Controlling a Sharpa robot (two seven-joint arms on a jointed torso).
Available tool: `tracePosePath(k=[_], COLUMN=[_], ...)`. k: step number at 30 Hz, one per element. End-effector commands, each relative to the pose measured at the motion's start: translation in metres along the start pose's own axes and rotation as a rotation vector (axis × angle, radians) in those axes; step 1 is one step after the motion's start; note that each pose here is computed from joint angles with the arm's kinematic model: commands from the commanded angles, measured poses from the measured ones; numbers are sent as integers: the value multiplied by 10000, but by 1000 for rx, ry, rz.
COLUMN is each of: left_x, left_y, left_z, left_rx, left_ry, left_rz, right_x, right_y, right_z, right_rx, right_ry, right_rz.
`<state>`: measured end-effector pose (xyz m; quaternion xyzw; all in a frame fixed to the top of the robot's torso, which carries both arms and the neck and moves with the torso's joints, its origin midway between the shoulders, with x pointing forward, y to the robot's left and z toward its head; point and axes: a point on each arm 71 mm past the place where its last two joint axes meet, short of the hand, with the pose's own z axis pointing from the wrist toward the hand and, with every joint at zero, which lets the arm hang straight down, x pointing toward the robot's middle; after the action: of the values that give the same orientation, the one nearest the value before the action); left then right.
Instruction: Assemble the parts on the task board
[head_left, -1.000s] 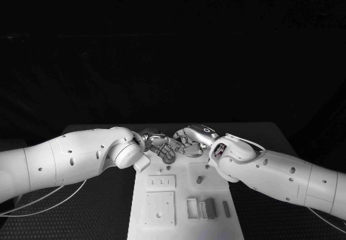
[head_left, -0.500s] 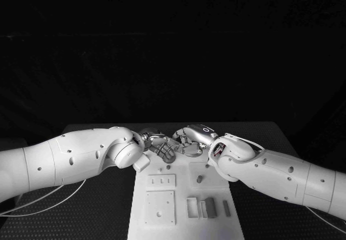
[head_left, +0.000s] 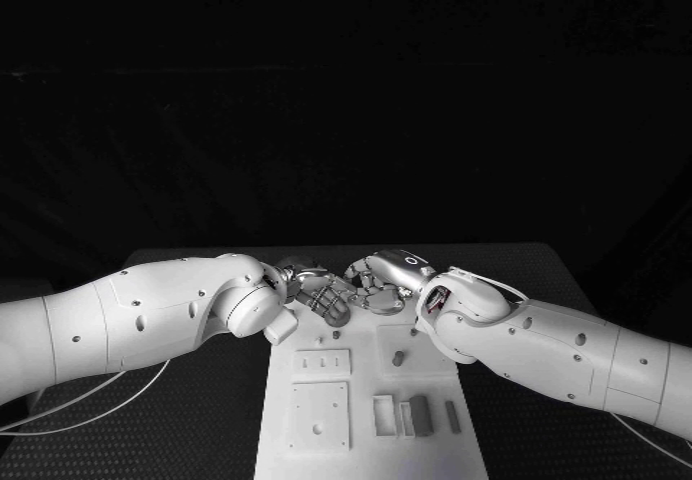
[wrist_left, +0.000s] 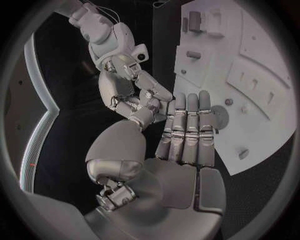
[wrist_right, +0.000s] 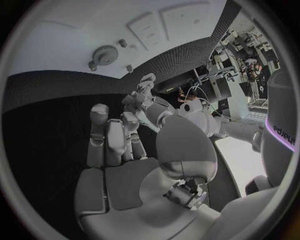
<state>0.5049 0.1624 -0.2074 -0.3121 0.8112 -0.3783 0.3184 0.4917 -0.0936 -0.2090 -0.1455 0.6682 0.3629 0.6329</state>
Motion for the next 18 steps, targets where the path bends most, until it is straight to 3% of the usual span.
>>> tracePosePath(k=[1,18], left_x=[6,-15], left_y=[-41,-34], left_z=[-4,-10], left_rx=[23,21], left_ry=[-4,-19], left_rz=[-2,17], right_x=[57,62], right_y=[0,-31], right_z=[-9,-15], right_rx=[-3,9], right_ry=[34,27], right_rz=[-3,40])
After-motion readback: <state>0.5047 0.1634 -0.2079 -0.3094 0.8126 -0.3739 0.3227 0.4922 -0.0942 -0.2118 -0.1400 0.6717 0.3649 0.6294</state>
